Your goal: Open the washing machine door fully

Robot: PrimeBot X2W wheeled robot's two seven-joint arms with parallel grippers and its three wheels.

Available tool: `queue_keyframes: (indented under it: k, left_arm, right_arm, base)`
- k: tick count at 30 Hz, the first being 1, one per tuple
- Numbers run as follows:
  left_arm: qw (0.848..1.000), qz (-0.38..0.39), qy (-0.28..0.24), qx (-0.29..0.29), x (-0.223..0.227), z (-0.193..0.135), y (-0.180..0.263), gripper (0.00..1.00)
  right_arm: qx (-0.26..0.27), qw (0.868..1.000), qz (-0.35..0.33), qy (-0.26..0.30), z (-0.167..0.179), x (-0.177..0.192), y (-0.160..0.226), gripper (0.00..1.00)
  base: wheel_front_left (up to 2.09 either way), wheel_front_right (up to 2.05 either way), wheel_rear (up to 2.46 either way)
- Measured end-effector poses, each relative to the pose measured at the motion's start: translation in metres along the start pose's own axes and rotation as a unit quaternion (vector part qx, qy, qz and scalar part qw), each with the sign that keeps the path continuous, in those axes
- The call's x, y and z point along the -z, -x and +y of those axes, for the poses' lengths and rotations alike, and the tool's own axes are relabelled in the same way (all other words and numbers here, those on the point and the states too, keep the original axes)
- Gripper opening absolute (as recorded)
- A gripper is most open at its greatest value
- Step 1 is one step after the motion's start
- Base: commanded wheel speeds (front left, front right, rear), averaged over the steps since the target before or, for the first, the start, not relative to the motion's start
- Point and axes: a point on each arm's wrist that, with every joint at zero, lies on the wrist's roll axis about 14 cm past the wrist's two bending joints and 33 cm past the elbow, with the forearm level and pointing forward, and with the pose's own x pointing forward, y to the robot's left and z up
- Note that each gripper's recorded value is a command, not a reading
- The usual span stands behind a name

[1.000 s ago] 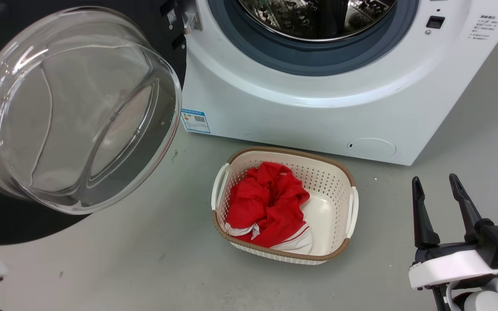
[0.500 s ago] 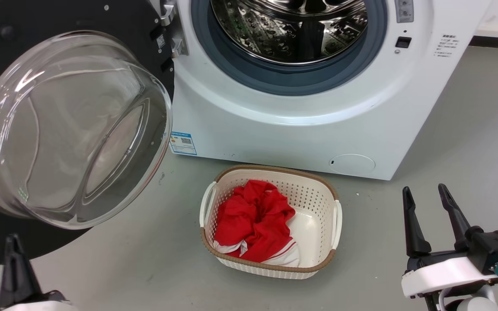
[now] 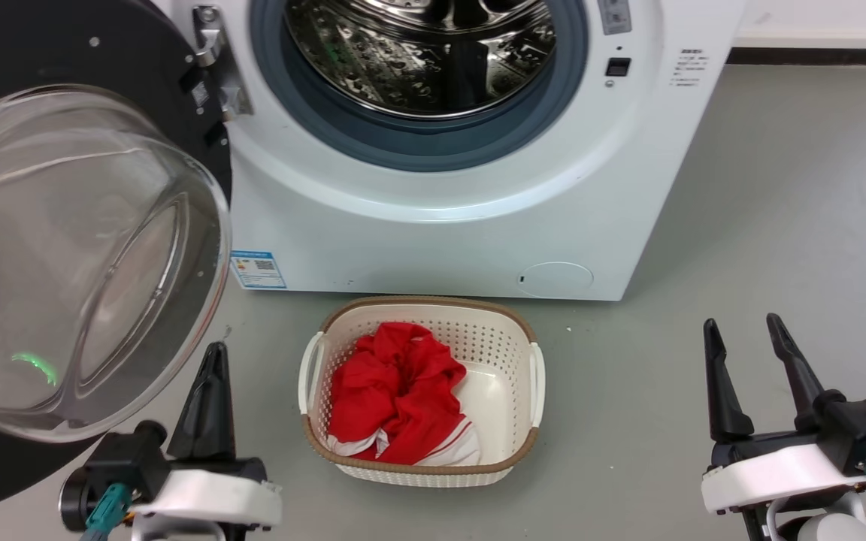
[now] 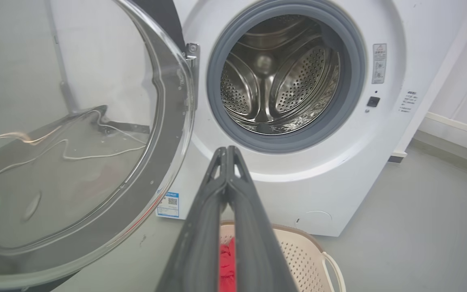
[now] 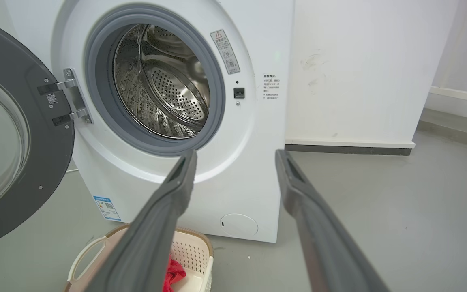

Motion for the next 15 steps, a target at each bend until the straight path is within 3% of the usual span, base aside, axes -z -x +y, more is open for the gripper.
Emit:
queue_keyframes:
  k: [2, 3, 6, 7, 9, 10, 11, 12, 13, 15]
  left_arm:
    - [1.000, -0.002, 0.003, 0.024, 0.001, -0.015, -0.011, 0.04]
    - [0.999, 0.000, 0.005, 0.034, 0.002, -0.022, -0.015, 0.16]
    - [0.998, 0.001, 0.000, 0.056, 0.004, -0.035, -0.026, 0.25]
    - [0.998, 0.000, -0.002, 0.061, 0.004, -0.038, -0.029, 0.37]
    - [0.998, 0.002, -0.009, 0.069, 0.005, -0.042, -0.034, 0.49]
    - [0.997, 0.001, -0.011, 0.072, 0.005, -0.043, -0.036, 0.74]
    - [0.997, -0.001, -0.013, 0.072, 0.004, -0.044, -0.037, 0.92]
    - [0.997, -0.002, -0.019, 0.073, 0.003, -0.045, -0.038, 0.92]
    - [0.997, -0.003, -0.024, 0.072, 0.002, -0.044, -0.039, 1.00]
    - [0.997, -0.003, -0.028, 0.069, 0.003, -0.043, -0.040, 1.00]
  right_arm:
    - [0.011, 1.000, -0.005, 0.003, -0.007, -0.004, 0.003, 1.00]
    - [0.016, 1.000, -0.008, 0.005, -0.011, -0.006, 0.005, 1.00]
    - [0.029, 0.999, -0.013, 0.012, -0.020, -0.011, 0.009, 1.00]
    - [0.034, 0.999, -0.014, 0.013, -0.022, -0.012, 0.011, 1.00]
    - [0.040, 0.999, -0.014, 0.016, -0.027, -0.012, 0.014, 1.00]
    - [0.043, 0.999, -0.014, 0.017, -0.028, -0.013, 0.015, 1.00]
    - [0.045, 0.999, -0.015, 0.017, -0.029, -0.014, 0.017, 1.00]
    - [0.047, 0.999, -0.016, 0.018, -0.030, -0.015, 0.018, 1.00]
    - [0.048, 0.999, -0.016, 0.018, -0.031, -0.015, 0.019, 1.00]
    - [0.049, 0.999, -0.014, 0.018, -0.031, -0.014, 0.021, 1.00]
  base:
    - [0.00, 0.00, 0.00]
    - [0.00, 0.00, 0.00]
    - [0.00, 0.00, 0.00]
    - [0.00, 0.00, 0.00]
    - [0.00, 0.00, 0.00]
    - [0.00, 0.00, 0.00]
    - [0.00, 0.00, 0.00]
    - [0.00, 0.00, 0.00]
    - [0.00, 0.00, 0.00]
    - [0.00, 0.00, 0.00]
